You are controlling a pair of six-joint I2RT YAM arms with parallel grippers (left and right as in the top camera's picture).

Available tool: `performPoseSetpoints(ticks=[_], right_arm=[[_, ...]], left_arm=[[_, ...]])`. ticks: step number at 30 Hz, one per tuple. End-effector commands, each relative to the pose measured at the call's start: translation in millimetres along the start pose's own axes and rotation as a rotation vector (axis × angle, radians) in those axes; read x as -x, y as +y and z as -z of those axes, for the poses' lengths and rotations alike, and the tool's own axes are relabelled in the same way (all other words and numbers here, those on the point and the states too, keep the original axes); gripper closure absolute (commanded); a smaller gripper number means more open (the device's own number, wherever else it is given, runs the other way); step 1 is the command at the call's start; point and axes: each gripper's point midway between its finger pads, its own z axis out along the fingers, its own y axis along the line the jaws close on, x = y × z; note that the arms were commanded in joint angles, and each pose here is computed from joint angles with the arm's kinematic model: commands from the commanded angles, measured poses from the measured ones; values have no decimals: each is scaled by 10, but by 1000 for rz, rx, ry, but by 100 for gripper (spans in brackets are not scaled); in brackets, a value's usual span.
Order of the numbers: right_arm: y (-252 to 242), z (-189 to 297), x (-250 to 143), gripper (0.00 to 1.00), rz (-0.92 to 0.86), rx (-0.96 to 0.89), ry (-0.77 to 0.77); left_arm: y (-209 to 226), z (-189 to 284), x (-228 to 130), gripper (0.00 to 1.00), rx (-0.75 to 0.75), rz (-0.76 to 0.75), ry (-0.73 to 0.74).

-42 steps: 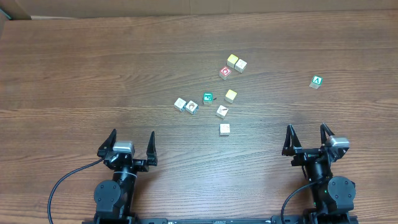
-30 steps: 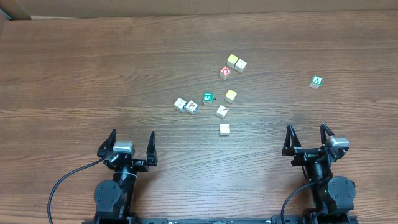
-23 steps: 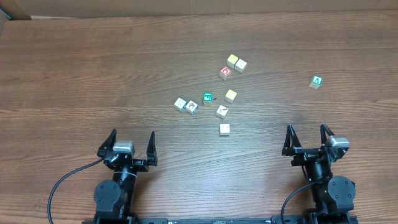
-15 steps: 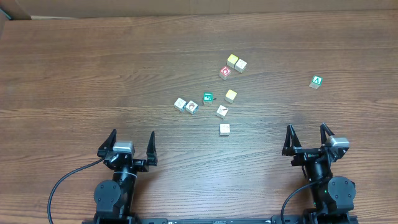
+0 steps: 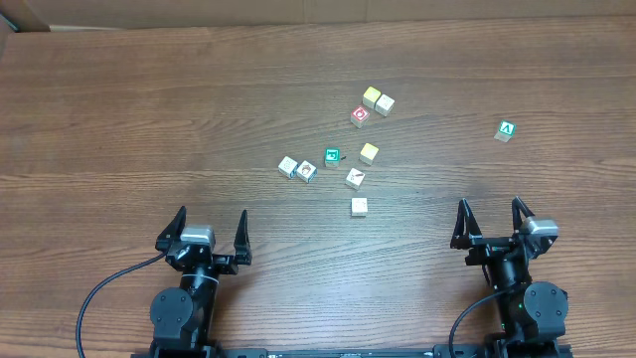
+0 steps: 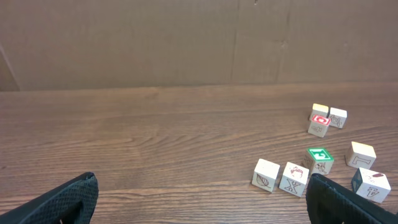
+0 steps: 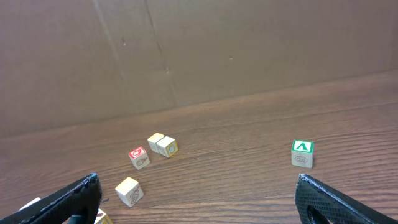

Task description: Flip 5 blocks

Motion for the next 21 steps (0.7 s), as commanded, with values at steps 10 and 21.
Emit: performPoseSetpoints(ticks=[10,21], right_arm=[[-15,0,-7,0,11,-3,-8],[-113,5,44,0,11,-61,-33]], left_arm=[[31,3,0,1,15,-16,-5],[24,3,9,1,11,-15,-9]])
